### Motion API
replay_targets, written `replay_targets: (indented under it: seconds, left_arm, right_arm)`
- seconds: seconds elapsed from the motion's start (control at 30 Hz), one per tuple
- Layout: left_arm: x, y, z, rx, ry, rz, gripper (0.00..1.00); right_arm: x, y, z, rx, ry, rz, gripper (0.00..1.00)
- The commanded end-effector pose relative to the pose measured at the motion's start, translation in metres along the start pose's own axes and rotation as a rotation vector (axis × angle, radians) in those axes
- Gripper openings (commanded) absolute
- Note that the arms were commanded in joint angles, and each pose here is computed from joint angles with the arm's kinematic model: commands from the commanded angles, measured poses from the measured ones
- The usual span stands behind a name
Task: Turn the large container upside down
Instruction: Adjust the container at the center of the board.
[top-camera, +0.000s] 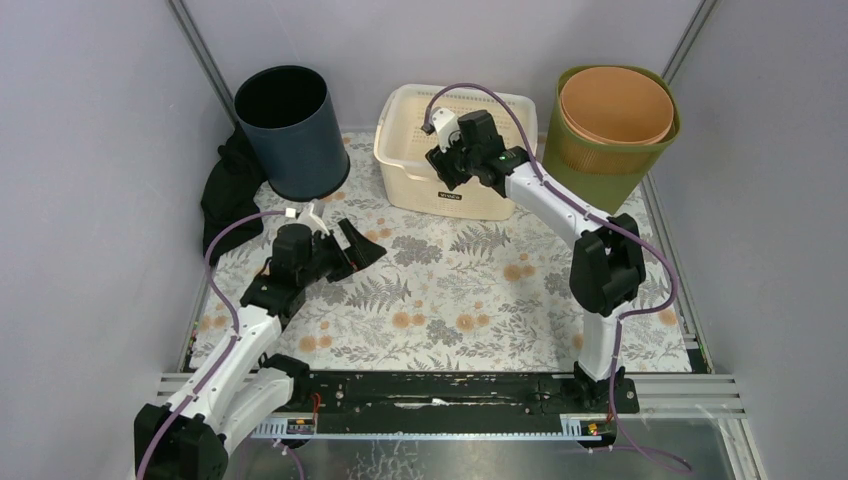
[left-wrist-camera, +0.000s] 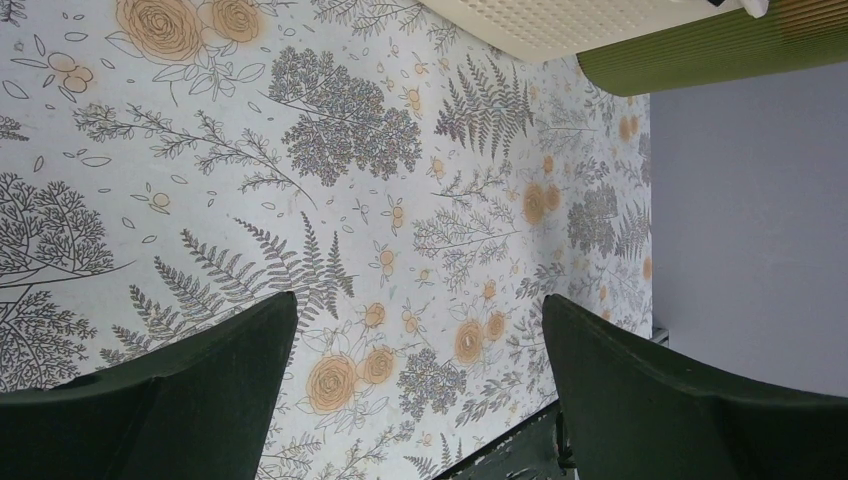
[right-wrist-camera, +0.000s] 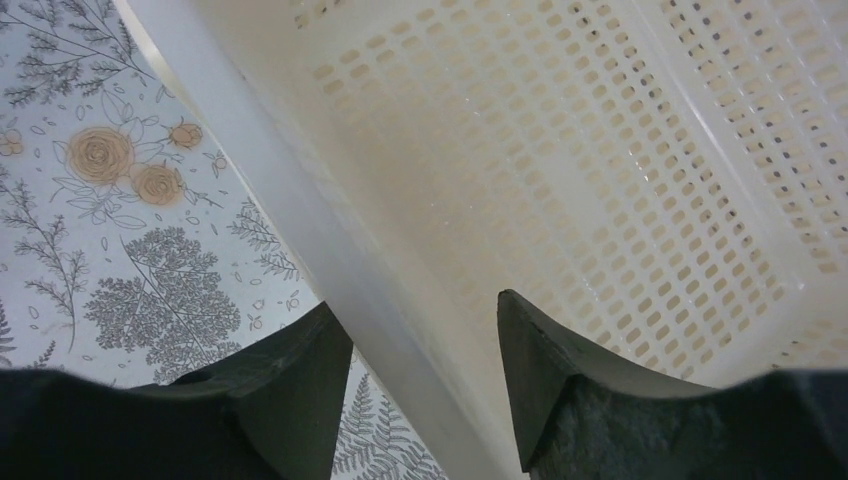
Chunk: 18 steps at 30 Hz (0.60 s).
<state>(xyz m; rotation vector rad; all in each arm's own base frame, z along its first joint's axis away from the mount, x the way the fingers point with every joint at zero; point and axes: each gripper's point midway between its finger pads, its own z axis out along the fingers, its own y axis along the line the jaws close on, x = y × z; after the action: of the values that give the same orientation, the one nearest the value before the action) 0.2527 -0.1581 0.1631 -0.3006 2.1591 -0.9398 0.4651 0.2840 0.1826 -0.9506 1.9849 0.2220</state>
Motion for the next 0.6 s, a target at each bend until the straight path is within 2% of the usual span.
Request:
replay_targets:
  seconds: [0.0,0.3,0.57]
  left_arm:
    - [-0.015,-0.018,0.002,0.067,-0.041,0.046,1.0]
    - [-0.012,-0.014,0.008,0.063,-0.029,0.035,1.0]
    - [-0.011,-0.014,0.008,0.065,-0.027,0.033,1.0]
  right_arm:
    - [-0.031,0.001,-0.001,-0.025,-0.069,-0.036,0.57]
    - [-0.022,0.004,0.014,-0.059,-0.007,-0.031,0.38]
    - [-0.021,0.021,0.011,-0.134,0.003,0.027,0.32]
